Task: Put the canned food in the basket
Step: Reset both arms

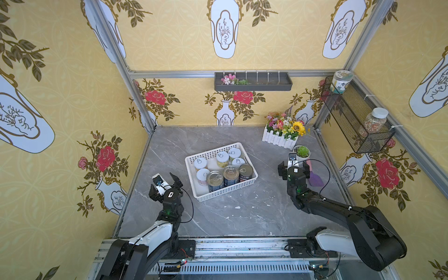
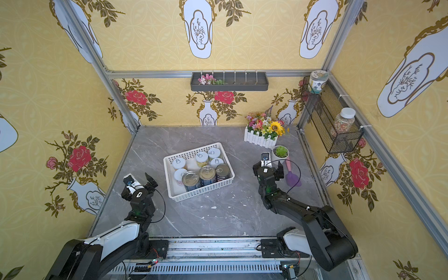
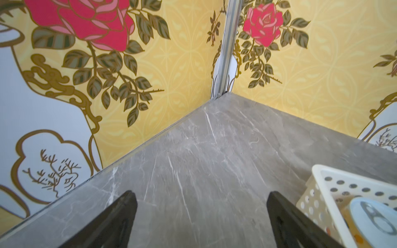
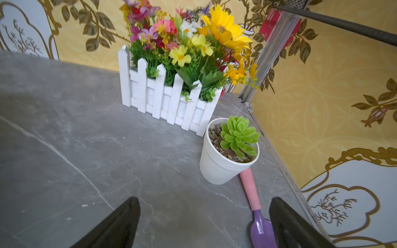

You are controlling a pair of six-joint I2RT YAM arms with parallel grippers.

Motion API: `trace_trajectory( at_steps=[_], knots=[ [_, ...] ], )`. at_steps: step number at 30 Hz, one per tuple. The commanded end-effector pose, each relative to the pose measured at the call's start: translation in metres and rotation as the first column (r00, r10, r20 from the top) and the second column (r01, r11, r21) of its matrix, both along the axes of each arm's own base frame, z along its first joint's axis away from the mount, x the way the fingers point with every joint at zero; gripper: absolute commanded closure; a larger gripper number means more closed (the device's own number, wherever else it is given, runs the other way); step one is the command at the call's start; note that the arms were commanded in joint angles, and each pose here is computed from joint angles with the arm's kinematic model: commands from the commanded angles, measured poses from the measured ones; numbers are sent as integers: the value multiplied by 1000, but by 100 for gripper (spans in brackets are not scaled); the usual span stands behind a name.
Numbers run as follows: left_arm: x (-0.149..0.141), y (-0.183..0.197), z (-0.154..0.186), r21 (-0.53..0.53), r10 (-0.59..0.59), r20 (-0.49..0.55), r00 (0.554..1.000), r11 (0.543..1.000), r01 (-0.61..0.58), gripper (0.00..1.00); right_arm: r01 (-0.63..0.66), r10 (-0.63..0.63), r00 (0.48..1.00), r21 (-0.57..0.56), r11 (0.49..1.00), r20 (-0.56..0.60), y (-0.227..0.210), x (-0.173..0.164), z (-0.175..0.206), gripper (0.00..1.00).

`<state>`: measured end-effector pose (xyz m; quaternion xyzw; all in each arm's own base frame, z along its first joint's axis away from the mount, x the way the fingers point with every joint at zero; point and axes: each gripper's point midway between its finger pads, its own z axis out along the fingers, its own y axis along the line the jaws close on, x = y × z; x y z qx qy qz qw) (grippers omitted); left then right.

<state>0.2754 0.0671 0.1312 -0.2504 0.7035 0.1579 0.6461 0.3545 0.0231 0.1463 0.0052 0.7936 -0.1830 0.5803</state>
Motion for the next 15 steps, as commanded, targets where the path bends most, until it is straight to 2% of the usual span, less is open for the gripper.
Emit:
trace_trajectory(
  at_steps=[1, 3, 4, 5, 7, 10, 11, 15],
  knots=[
    [21, -12, 19, -24, -115, 107, 988, 993, 118, 0, 30, -34, 999, 135, 990, 34, -15, 3, 3, 3],
    [40, -24, 10, -6, -216, 74, 974, 976, 217, 0, 61, -67, 998, 196, 979, 23, -30, 3, 0, 3],
    [53, -26, 7, 17, -228, 33, 973, 974, 228, 0, 77, -84, 996, 222, 972, 22, -37, 2, -1, 3],
    [60, -24, 1, -5, -236, -5, 972, 972, 236, 0, 87, -95, 995, 242, 966, 24, -42, 1, -1, 3],
    [58, -21, -7, -98, -267, -14, 964, 959, 264, 0, 66, -62, 998, 279, 958, -24, -41, 6, -8, 3],
    [48, -24, -3, -50, -287, 62, 956, 956, 291, 0, 29, -3, 996, 286, 958, -90, -32, 11, -17, 3],
    [49, -25, -2, -26, -287, 55, 956, 957, 289, 0, 30, -8, 997, 289, 957, -77, -33, 9, -15, 3],
    [47, -26, -4, -42, -284, 51, 957, 957, 286, 0, 45, -53, 998, 323, 945, 19, -47, -10, -7, 3]
  ],
)
